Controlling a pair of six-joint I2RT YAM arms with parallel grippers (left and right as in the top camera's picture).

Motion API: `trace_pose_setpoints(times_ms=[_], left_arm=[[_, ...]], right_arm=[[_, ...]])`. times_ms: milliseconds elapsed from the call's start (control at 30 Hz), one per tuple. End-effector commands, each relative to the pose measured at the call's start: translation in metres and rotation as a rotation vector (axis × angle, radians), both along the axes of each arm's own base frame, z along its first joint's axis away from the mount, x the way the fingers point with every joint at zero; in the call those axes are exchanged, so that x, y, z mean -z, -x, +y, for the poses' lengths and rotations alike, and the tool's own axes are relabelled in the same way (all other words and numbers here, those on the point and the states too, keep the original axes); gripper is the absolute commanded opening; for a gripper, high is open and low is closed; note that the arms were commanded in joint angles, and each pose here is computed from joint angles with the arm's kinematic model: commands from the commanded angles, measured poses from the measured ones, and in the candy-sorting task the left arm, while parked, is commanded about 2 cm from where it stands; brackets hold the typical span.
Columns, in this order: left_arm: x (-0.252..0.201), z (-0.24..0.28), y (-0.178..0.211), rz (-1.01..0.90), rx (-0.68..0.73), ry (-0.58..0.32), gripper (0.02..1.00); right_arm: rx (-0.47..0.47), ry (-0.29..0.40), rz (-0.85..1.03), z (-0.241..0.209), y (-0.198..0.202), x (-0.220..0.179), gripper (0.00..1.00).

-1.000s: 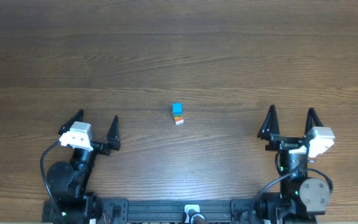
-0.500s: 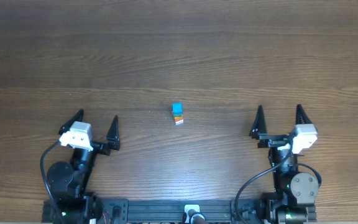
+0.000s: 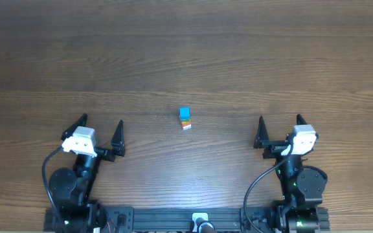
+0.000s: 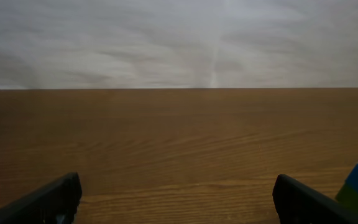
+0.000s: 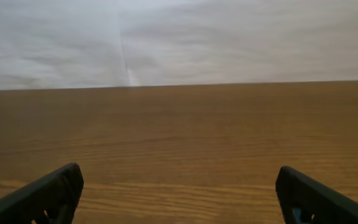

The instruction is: Stack Cubes

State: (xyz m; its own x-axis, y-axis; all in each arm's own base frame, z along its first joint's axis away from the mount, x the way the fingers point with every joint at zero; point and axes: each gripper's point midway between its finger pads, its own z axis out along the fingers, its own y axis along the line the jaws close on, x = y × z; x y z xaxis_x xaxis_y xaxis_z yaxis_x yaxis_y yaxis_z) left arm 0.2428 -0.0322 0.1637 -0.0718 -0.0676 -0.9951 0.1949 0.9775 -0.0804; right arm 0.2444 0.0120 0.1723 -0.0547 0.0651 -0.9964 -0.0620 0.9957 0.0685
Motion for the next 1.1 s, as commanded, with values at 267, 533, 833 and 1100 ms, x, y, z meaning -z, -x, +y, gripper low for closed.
trace_pose_setpoints(times_ms=[267, 533, 833, 1100], left_arm=[[0.0018, -0.0021, 0.0002, -0.008, 0.012, -0.018, 1.000], [0.0018, -0.0021, 0.0002, -0.008, 0.012, -0.018, 1.000], [0.0017, -0.0021, 0.0001, -0.008, 0.012, -0.018, 1.000], [0.0018, -0.0021, 0.0002, -0.008, 0.012, -0.018, 0.998]], right_arm=[[0.030, 0.014, 0.023, -0.0048, -0.0017, 0.0157, 0.991], [0.031, 0.014, 0.024, -0.0049, -0.0017, 0.0158, 0.991], [0.031, 0.014, 0.024, -0.0049, -0.0017, 0.0158, 0.993], [0.031, 0.014, 0.024, -0.0049, -0.0017, 0.0158, 0.993]])
